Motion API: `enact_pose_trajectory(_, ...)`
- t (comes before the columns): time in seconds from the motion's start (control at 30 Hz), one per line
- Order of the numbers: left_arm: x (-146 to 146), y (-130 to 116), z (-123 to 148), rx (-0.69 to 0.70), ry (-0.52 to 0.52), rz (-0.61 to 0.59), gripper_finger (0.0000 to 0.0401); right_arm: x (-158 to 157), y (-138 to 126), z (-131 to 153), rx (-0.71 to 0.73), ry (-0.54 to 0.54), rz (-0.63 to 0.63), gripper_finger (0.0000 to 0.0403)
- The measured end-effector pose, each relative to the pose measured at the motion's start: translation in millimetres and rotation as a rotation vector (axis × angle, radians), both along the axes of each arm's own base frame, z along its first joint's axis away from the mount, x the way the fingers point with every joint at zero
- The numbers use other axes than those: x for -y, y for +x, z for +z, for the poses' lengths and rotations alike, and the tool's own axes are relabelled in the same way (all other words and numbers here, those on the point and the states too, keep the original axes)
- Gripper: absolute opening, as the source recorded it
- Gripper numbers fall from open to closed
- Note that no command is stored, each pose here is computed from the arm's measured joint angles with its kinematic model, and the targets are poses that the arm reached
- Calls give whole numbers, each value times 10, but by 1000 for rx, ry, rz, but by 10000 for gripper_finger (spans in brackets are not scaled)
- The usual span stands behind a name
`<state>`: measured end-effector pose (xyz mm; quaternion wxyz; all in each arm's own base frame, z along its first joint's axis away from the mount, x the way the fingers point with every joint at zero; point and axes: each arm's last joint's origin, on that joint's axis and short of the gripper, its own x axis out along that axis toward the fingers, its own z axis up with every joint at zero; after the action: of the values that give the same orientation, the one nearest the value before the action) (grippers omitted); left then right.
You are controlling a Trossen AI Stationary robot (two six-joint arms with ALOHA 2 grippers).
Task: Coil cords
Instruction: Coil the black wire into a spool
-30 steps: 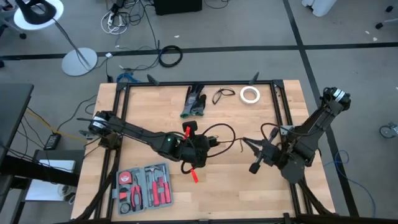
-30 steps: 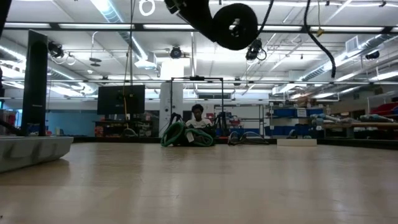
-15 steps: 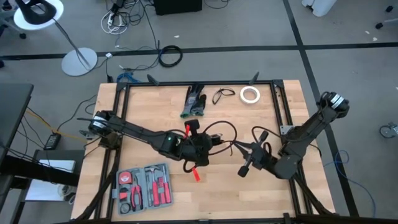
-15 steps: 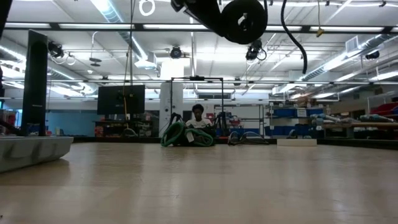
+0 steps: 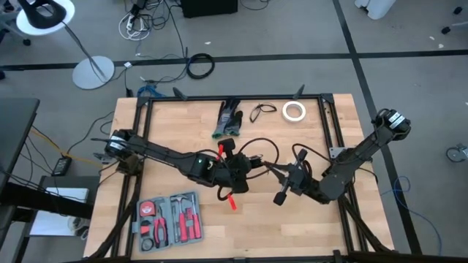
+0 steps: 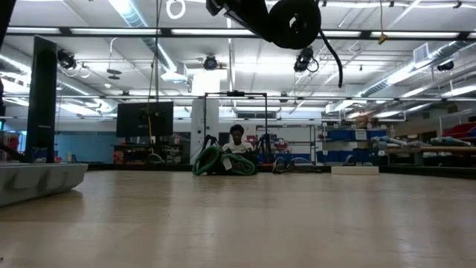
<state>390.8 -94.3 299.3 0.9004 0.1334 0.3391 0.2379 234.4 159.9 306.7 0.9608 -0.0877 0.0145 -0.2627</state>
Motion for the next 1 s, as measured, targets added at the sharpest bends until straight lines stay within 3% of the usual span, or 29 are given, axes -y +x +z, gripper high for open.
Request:
enact_pose_trajectory(0.3,-113,40,13,17,-1,27,0,-39,-16,-8,11,25,46,0)
enact_pose_trajectory(0.5,-195,52,11,7,15,45,0,-138,-142,7,-33,-47,-48,0)
enact_pose_trajectory(1.0,-207,201,174,202,1,9,0,-64,-17,-24,4,28,102,0)
